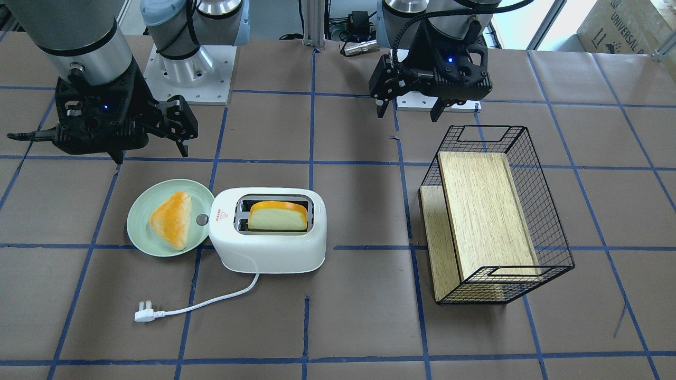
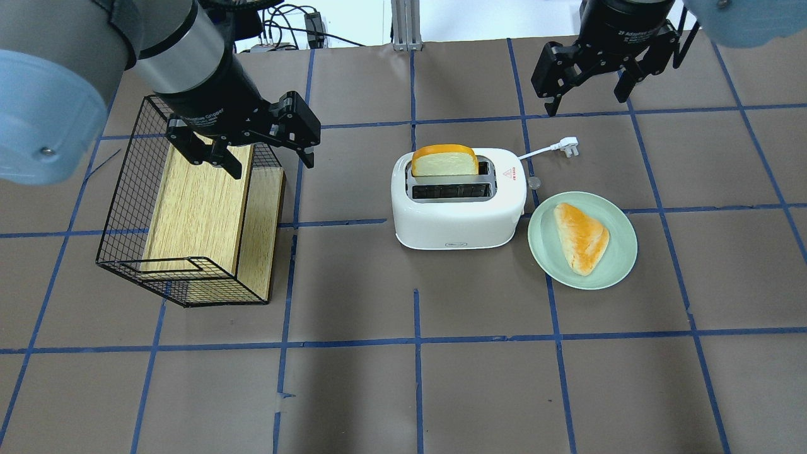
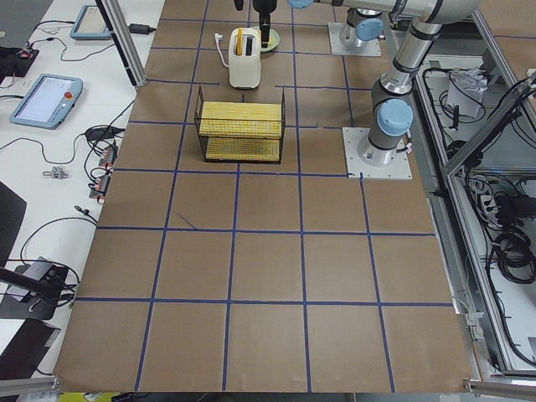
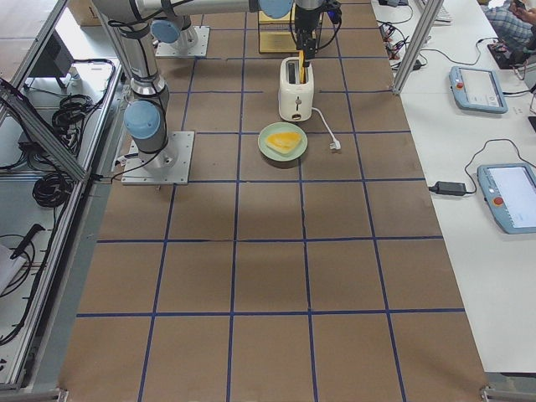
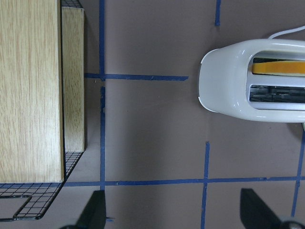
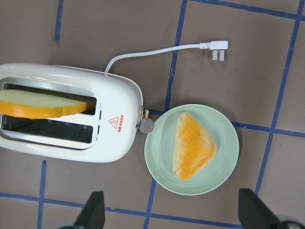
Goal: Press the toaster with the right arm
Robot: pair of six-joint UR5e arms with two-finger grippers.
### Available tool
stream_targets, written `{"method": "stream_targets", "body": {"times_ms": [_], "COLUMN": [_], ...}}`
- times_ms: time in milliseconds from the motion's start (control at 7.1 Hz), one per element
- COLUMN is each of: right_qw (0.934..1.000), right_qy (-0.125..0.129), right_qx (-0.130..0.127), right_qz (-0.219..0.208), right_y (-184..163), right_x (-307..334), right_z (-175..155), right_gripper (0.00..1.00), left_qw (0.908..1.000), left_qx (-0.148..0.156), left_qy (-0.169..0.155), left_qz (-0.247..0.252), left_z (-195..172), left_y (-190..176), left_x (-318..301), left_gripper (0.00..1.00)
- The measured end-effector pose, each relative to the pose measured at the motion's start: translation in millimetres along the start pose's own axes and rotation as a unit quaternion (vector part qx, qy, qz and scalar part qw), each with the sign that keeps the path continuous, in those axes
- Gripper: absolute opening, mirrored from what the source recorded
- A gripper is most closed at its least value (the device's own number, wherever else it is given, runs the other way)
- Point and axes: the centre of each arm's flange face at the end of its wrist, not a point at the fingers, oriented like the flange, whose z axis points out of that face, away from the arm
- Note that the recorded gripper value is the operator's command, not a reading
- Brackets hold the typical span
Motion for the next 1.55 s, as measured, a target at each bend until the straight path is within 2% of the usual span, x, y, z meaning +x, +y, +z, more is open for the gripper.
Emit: {"method": "stream_targets", "body": {"times_ms": [704, 1127, 1408, 1549], "right_qw": [1.0000, 0.9997, 0.9988, 0.9980], "right_qy": [0.000, -0.009, -0.008, -0.004], "right_qx": [0.000, -0.019, -0.025, -0.029], "right_qz": [0.002, 0.015, 0.040, 0.057], "right_y": [1.6, 5.8, 6.0, 5.8], "right_x": [-0.1, 2.1, 2.3, 3.2], "right_z": [-1.6, 1.4, 3.8, 5.2], "right_gripper": [1.00, 1.00, 1.00, 0.80], "left_qw": [1.0000, 1.0000, 1.0000, 1.0000], "left_qx": [0.000, 0.000, 0.000, 0.000], "left_qy": [0.000, 0.000, 0.000, 0.000], "left_qz": [0.000, 0.000, 0.000, 0.000], "left_z": [0.0, 0.0, 0.0, 0.0], "left_y": [0.0, 0.0, 0.0, 0.0], "left_x": [0.0, 0.0, 0.0, 0.0], "left_gripper": [1.00, 1.00, 1.00, 1.00]}}
